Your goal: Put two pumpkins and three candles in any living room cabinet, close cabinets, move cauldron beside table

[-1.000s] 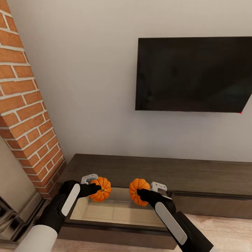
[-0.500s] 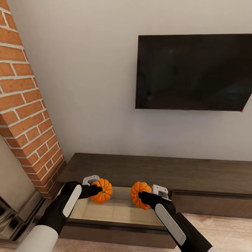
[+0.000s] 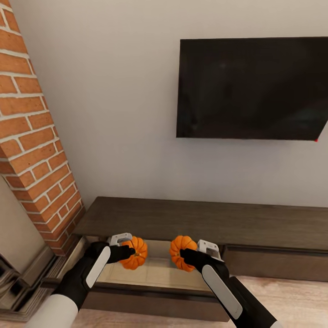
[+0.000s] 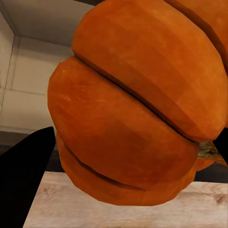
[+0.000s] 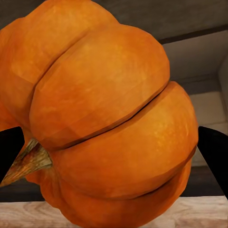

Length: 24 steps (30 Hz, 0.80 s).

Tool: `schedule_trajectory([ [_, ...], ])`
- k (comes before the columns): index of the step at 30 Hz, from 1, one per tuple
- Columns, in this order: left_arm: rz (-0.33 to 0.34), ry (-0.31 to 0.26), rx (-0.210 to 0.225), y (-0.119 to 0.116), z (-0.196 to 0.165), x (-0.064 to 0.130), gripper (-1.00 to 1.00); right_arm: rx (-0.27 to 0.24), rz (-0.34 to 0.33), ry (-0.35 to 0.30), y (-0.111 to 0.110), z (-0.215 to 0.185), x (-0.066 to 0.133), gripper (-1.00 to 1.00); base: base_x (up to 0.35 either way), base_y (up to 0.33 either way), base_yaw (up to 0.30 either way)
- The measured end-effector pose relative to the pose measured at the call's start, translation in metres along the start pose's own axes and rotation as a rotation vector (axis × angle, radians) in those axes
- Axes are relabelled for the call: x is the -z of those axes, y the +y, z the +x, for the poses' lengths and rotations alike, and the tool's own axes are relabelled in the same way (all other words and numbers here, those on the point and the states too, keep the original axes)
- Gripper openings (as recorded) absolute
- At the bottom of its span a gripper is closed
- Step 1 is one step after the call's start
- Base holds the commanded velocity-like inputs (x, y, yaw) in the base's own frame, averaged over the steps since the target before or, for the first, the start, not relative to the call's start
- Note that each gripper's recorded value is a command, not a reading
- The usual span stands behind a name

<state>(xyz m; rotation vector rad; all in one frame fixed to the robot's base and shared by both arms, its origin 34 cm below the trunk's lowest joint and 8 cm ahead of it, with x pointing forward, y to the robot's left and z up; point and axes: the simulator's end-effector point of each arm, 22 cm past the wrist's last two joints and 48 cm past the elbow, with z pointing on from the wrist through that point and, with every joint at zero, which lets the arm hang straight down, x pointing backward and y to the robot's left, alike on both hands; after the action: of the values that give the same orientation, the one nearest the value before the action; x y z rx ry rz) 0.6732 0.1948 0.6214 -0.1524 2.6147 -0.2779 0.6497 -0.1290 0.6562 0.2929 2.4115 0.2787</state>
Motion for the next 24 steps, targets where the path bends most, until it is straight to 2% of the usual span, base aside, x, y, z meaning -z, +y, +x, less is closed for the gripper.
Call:
schedule_trajectory([
  [4,-0.001,-0.002,0.0,0.002,0.004,-0.006,-1.0,-0.003,-0.003,-0.002,-0.002,0.004,-0.004,-1.0,0.0,0.0,-0.021],
  [10,0.001,-0.01,-0.001,0.004,0.008,-0.013,-1.0,-0.007,-0.007,-0.003,-0.004,0.011,-0.011,-1.0,0.0,0.0,-0.159],
  [21,0.001,-0.013,-0.002,0.009,0.019,-0.029,-1.0,-0.008,-0.01,-0.005,-0.009,0.025,-0.024,-1.0,0.0,0.0,-0.021],
  [24,0.0,-0.014,-0.003,0.01,0.022,-0.034,-1.0,-0.009,-0.01,-0.004,-0.011,0.03,-0.028,-1.0,0.0,0.0,-0.151],
])
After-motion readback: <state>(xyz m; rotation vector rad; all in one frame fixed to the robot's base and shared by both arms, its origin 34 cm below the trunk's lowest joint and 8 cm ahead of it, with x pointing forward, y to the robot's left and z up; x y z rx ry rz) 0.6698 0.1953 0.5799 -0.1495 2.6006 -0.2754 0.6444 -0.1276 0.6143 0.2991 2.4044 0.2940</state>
